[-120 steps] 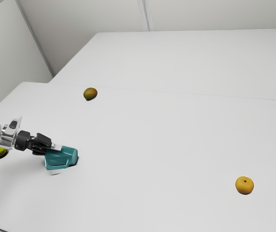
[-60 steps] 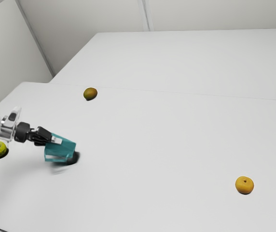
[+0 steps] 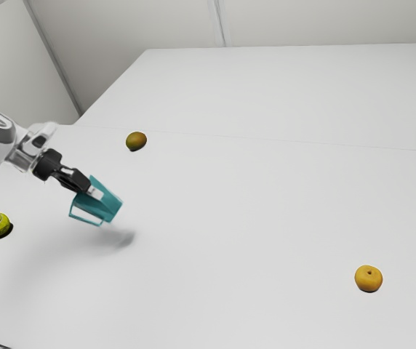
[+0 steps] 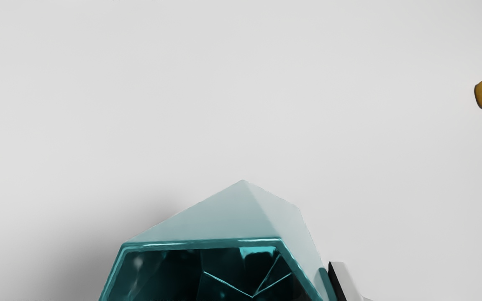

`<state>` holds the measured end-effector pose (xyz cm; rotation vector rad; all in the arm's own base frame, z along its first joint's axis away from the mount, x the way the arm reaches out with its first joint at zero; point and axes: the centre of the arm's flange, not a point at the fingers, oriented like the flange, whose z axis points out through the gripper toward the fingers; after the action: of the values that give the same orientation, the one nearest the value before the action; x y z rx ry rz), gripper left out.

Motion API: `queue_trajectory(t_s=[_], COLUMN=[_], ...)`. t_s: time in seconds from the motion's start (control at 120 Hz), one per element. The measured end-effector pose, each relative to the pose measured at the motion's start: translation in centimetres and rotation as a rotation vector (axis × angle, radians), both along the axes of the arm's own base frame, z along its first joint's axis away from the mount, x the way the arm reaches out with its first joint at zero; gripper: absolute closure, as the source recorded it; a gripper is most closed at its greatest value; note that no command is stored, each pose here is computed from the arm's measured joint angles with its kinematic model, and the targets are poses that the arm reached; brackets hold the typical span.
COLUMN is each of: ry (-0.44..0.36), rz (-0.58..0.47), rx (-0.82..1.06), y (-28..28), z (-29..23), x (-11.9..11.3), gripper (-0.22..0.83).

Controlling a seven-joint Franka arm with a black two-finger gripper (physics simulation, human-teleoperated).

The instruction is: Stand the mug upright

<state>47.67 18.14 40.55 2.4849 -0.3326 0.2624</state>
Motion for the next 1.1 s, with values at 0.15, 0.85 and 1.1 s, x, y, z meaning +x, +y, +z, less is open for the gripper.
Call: queue_trajectory(t_s=[0.15,0.85,1.1], ry=[0.055,0.108,0.108], rz=[-0.079,-0.056,0.015], rx=[0.186,0.616,0.641], y=[-2.4,-14.2,-16.8], z=[1.6,4.4,1.8], x=[1.6,1.6,1.1], gripper=[0.78,0.78,0.78])
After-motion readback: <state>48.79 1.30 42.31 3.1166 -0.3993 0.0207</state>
